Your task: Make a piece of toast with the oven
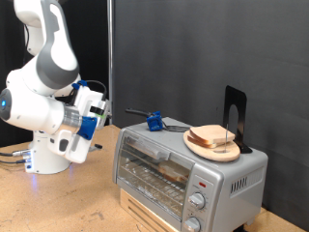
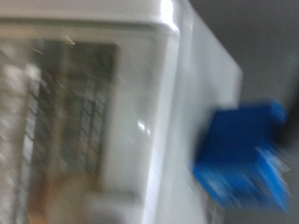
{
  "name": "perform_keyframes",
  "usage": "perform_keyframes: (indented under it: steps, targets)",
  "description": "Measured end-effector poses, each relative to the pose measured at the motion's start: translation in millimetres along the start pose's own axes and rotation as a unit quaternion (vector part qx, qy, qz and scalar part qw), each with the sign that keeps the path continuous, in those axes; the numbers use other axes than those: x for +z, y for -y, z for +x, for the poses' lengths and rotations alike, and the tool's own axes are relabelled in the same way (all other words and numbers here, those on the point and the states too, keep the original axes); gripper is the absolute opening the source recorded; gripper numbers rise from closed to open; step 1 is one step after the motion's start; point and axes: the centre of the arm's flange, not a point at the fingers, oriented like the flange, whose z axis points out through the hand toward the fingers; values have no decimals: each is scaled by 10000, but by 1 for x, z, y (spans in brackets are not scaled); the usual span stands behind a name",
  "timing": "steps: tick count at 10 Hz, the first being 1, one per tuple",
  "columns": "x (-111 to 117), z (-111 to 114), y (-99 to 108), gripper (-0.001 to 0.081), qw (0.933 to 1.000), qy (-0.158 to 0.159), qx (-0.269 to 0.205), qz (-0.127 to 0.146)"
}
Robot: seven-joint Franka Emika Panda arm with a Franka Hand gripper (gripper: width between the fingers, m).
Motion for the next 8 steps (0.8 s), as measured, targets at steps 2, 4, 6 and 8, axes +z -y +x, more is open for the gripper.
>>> perform_keyframes:
  steps: [2,4,6,8]
  targets:
    - [-24,17,20,809,9973,-58,125,723]
    - [-34,41,39,809,9948,-27,273,983]
    - [-41,67,58,809,9930,-214,364,1099]
    - [-40,77,62,809,9928,-245,404,1104]
